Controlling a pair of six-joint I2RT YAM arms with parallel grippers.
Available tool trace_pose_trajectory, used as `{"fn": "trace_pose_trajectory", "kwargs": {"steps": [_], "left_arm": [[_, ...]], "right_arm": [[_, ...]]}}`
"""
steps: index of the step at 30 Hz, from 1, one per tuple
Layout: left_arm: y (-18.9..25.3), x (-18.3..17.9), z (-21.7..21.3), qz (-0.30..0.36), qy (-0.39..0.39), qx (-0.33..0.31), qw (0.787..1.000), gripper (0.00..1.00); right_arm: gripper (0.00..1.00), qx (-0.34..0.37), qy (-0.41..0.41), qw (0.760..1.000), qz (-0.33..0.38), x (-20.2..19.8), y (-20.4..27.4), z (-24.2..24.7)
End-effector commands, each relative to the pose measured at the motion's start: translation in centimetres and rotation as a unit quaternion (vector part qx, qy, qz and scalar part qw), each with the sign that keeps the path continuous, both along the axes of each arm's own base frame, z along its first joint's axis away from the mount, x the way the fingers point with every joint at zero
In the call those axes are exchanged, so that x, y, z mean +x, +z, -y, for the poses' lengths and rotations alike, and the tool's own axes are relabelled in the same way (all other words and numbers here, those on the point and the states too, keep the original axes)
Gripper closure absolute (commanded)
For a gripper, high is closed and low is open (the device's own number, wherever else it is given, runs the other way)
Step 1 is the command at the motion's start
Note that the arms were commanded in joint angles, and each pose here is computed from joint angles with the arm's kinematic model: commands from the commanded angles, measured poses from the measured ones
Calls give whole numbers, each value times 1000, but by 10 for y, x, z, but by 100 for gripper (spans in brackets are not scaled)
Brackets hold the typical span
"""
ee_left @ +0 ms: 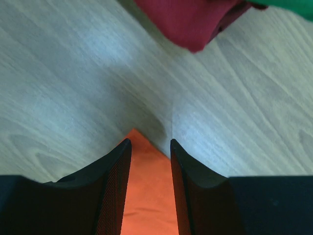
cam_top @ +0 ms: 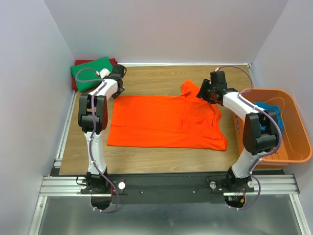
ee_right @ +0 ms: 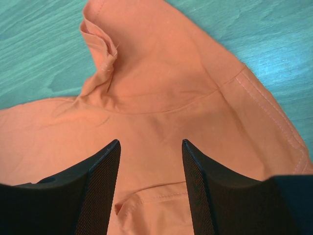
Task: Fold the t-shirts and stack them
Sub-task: Grap the side of the flattened tshirt furthest away from the robot with both arms
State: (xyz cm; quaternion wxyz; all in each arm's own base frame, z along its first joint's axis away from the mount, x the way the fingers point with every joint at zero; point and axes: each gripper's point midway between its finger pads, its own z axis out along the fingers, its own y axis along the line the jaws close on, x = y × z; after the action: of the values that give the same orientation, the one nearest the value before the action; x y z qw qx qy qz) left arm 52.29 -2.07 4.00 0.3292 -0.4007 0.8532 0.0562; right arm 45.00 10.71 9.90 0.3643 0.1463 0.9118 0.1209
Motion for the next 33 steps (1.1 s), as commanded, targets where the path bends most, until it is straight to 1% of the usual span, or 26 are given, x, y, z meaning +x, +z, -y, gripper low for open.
{"fn": "trace_pose_trajectory", "kwargs": {"steps": [1,5,8,13,15,16,17,19,20,21,22,25,27,28,29,30,31,32,33], "left_arm": [[-2,-4,-15,-16,23,29,999,55],[-11,-7,-13,-23,21,21,999,55],[-20,-9,-12,-32,21,18,999,60],[-22,-12,-13,-39,20,26,999,64],[-24,-13,-13,-44,20,29,998,69],[-25,-14,-15,-46,20,30,998,71],[-25,-14,-15,-47,20,31,998,80],[-22,-13,-16,-41,16,32,999,88],[-20,-13,-19,-40,17,33,999,98],[-14,-12,-20,-32,16,34,999,100],[-12,-11,-21,-28,16,36,999,100],[2,-8,-27,-13,13,47,999,100],[9,-5,-32,-6,13,51,999,100],[12,-3,-35,-3,12,53,998,100],[13,-2,-35,-1,10,53,999,100],[14,-1,-36,1,9,52,999,100],[15,1,-38,3,10,51,999,100],[16,1,-38,4,8,51,999,100],[16,2,-39,4,7,52,999,100]], "right_arm": [[40,2,9,1000,2,3,4,-1],[40,3,9,1000,3,5,4,-1],[40,5,8,1000,5,8,6,-2],[40,8,6,1000,7,14,7,-4],[40,9,5,1000,10,21,8,-5],[39,8,6,1000,11,24,7,-6],[39,6,8,1000,12,29,8,-6],[38,0,14,1000,17,43,6,-7],[36,-3,15,1000,17,48,4,-7],[35,-6,17,999,28,59,10,-6],[35,-11,17,1000,17,64,-4,-5],[35,-23,15,1000,15,89,-20,0],[35,-21,14,999,20,104,-22,2],[35,-18,14,999,36,119,-12,0],[36,-19,12,999,28,125,-25,1],[36,-19,14,999,28,130,-28,-1],[36,-18,15,999,32,137,-27,-2],[36,-15,14,999,48,149,-15,-4],[37,-16,13,999,35,152,-29,-4]]}}
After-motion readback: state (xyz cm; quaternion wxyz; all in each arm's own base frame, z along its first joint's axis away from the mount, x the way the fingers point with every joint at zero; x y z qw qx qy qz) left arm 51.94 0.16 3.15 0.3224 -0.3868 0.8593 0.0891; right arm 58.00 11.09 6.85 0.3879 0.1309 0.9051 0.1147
